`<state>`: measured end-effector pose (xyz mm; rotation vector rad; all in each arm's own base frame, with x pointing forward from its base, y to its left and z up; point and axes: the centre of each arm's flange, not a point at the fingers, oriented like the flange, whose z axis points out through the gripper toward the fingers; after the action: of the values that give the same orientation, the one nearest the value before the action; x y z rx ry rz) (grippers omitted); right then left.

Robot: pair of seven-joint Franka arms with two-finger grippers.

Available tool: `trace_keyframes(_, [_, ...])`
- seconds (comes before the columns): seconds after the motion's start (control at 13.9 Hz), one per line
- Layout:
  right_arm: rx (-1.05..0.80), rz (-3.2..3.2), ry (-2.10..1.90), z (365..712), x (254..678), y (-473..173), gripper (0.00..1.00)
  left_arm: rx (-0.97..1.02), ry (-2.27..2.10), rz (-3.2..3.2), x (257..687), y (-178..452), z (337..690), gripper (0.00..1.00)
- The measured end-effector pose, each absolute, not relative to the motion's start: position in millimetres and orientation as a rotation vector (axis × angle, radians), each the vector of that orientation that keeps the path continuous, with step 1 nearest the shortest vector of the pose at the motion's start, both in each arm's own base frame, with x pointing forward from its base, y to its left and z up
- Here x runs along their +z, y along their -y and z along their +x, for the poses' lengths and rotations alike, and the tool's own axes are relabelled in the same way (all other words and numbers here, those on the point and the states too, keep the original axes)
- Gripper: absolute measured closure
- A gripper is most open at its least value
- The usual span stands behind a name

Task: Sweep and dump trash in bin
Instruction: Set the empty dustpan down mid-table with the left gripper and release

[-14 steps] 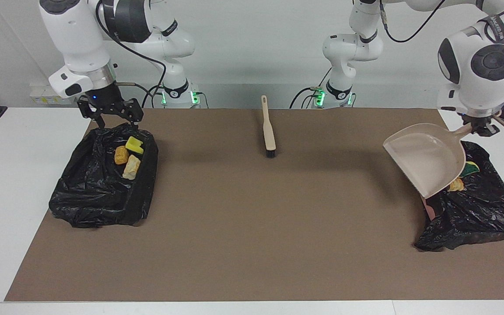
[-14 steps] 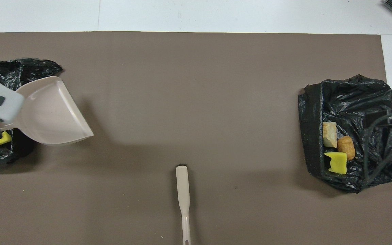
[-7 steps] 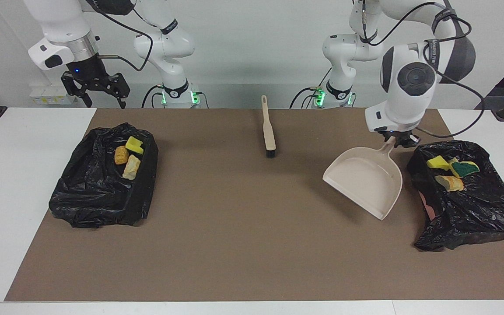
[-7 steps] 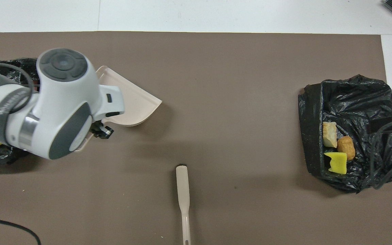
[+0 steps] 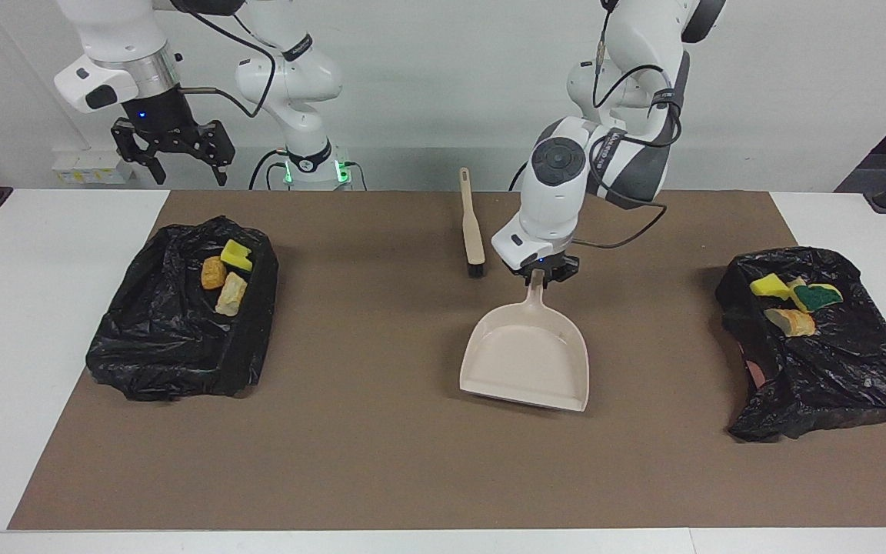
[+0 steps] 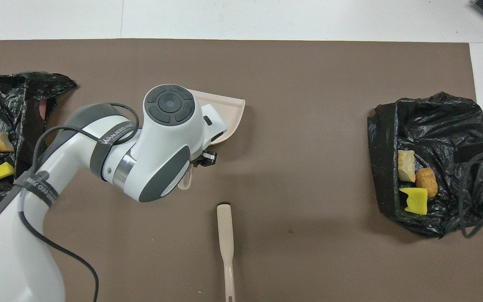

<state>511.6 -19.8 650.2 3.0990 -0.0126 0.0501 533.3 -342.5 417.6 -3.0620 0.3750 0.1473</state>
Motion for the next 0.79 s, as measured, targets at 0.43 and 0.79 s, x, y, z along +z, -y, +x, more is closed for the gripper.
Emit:
trace_keyframes(0.43, [0.050, 3.099, 0.010, 511.6, 650.1, 19.9, 0.00, 0.054, -0.197, -3.157, 400.4, 383.1, 534.0, 0.68])
trace_keyframes(0.79, [0.050, 3.099, 0.005, 511.7, 650.1, 18.2, 0.00, 0.078, -0.168, -3.172, 383.6, 388.4, 539.1, 0.68])
